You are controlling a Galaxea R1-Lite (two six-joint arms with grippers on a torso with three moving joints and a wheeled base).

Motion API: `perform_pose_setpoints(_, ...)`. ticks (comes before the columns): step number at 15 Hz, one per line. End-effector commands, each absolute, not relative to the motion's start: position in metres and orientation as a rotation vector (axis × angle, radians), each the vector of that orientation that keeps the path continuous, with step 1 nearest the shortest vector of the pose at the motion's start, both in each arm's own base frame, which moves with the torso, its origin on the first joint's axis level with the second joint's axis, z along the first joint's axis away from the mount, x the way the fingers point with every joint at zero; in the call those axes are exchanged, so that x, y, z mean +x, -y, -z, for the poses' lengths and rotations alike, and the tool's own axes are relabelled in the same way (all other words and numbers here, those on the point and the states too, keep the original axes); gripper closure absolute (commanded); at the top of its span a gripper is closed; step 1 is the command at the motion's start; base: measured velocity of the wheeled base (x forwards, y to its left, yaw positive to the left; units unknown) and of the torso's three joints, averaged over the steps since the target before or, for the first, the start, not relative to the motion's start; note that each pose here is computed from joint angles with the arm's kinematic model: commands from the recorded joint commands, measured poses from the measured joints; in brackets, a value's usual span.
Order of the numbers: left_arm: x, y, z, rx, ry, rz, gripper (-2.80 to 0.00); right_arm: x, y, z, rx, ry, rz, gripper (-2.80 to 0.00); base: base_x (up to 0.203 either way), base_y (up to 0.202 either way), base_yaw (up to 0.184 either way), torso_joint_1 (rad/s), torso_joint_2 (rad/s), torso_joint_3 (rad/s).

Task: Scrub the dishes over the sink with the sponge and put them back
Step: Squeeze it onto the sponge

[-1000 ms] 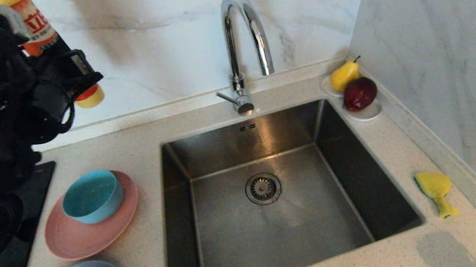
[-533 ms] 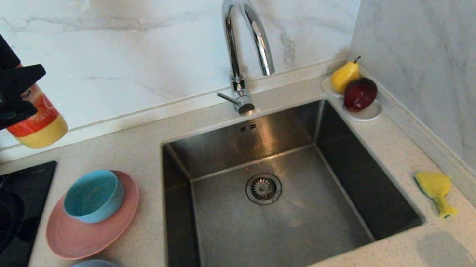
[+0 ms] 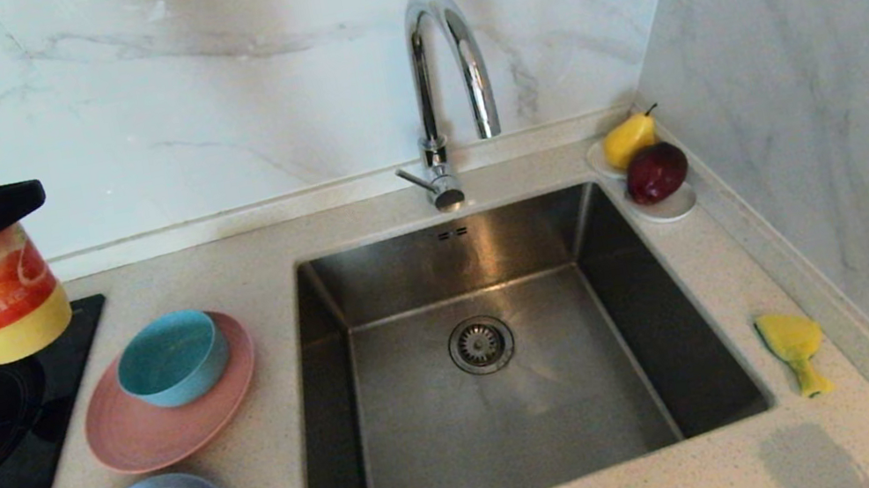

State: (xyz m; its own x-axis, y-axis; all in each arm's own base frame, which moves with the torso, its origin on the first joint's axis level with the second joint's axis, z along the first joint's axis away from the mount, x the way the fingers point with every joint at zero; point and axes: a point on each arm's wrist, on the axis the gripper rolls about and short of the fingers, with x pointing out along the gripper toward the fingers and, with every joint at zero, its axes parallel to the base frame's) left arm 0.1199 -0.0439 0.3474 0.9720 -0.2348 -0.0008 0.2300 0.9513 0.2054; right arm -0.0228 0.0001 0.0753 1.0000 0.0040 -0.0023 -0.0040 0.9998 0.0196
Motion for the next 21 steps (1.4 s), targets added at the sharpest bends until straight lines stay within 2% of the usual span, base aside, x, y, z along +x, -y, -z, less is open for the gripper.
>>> perform_pose_setpoints(1, 0.121, 0.051, -0.349, 0.266, 0.039, 0.308, 0.0, -0.023, 0.0, -0.075, 0.02, -0.003, -0.005, 0.0, 0.0, 0.0, 0.0, 0.0, 0.0, 0.0)
perform_pose_setpoints(4, 0.124, 0.073, -0.346, 0.36, 0.05, 0.434, 0.0, -0.023, 0.0, -0.075, 0.02, -0.002, -0.005, 0.0, 0.0, 0.0, 0.0, 0.0, 0.0, 0.0)
perform_pose_setpoints(8, 0.131, 0.091, -0.35, 0.5, 0.12, 0.45, 0.0, -0.023, 0.0, -0.075, 0.02, 0.0, -0.005, 0.0, 0.0, 0.0, 0.0, 0.0, 0.0, 0.0)
perform_pose_setpoints(14, 0.165, 0.121, -0.392, 0.508, 0.186, 0.356, 0.0, -0.023, 0.0, -0.075, 0.02, -0.002, -0.006, 0.0, 0.0, 0.0, 0.0, 0.0, 0.0, 0.0)
perform_pose_setpoints(17, 0.172, 0.145, -0.388, 0.617, 0.206, 0.403, 0.0, -0.023, 0.0, -0.075, 0.02, -0.001, -0.006, 0.0, 0.0, 0.0, 0.0, 0.0, 0.0, 0.0)
perform_pose_setpoints(21, 0.18, 0.18, -0.391, 0.617, 0.213, 0.429, 0.0, -0.023, 0.0, -0.075, 0.02, 0.0, -0.006, 0.0, 0.0, 0.0, 0.0, 0.0, 0.0, 0.0)
